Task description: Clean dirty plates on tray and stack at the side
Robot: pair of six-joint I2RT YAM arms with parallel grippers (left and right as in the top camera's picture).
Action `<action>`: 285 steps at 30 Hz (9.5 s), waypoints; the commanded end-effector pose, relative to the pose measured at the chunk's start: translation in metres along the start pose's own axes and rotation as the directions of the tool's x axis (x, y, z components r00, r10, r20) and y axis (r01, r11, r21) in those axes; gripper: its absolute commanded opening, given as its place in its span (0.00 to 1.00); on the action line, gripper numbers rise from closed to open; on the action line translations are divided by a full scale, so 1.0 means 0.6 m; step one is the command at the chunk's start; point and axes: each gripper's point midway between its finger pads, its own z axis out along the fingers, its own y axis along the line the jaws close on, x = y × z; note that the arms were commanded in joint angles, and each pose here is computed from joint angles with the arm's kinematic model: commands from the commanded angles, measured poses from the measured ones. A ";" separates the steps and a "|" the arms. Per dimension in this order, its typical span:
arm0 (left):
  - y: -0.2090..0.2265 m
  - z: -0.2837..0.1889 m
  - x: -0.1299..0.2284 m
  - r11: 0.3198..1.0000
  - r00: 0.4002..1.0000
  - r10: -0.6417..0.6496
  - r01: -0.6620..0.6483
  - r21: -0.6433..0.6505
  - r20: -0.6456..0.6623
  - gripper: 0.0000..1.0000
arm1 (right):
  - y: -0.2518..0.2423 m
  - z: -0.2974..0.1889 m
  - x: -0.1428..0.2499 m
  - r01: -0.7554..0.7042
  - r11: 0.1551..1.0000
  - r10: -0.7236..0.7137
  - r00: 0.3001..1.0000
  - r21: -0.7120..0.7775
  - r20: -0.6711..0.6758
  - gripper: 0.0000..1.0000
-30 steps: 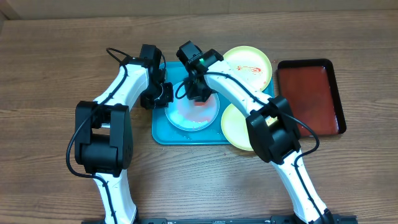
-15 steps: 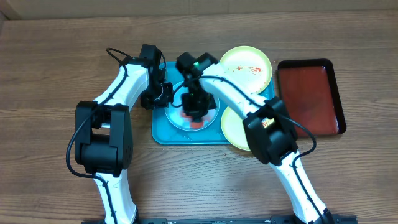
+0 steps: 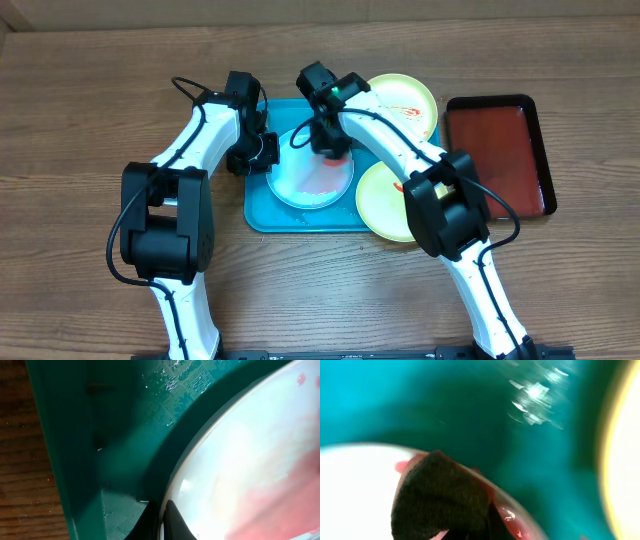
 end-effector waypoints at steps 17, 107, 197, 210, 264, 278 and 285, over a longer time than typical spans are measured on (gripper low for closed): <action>0.020 0.013 0.009 0.999 1.000 -0.012 0.010 -0.049 -0.022 0.04 | 0.046 -0.026 0.072 -0.009 0.968 -0.053 0.969 -0.249 -0.241 0.04; -0.138 -0.377 0.037 0.677 0.639 0.497 0.139 -0.723 0.587 0.04 | -0.327 -0.323 -0.057 -0.257 0.950 0.272 0.960 -0.176 0.067 0.04; -0.321 -0.102 -0.186 0.958 0.929 0.098 -0.185 0.220 0.358 0.98 | -0.327 -0.323 -0.056 -0.236 0.956 0.250 0.966 -0.174 0.067 0.04; -0.341 0.025 -0.164 0.976 0.946 0.134 -0.178 0.127 0.296 0.57 | -0.327 -0.322 -0.053 -0.234 0.957 0.248 0.967 -0.172 0.061 0.04; -0.036 -0.016 -0.017 0.973 0.981 -0.088 0.047 -0.227 -0.172 0.04 | -0.071 -0.193 -0.028 -0.043 0.960 0.052 0.998 -0.276 0.022 0.04; -0.040 0.000 -0.024 0.996 0.971 -0.083 0.088 0.014 -0.226 0.05 | -0.077 -0.045 0.004 -0.112 0.968 0.078 0.985 -0.224 -0.152 0.04; -0.049 0.004 -0.023 0.991 0.969 -0.061 0.088 0.100 -0.240 0.04 | -0.081 0.001 0.019 -0.149 0.968 0.107 0.972 -0.200 -0.208 0.04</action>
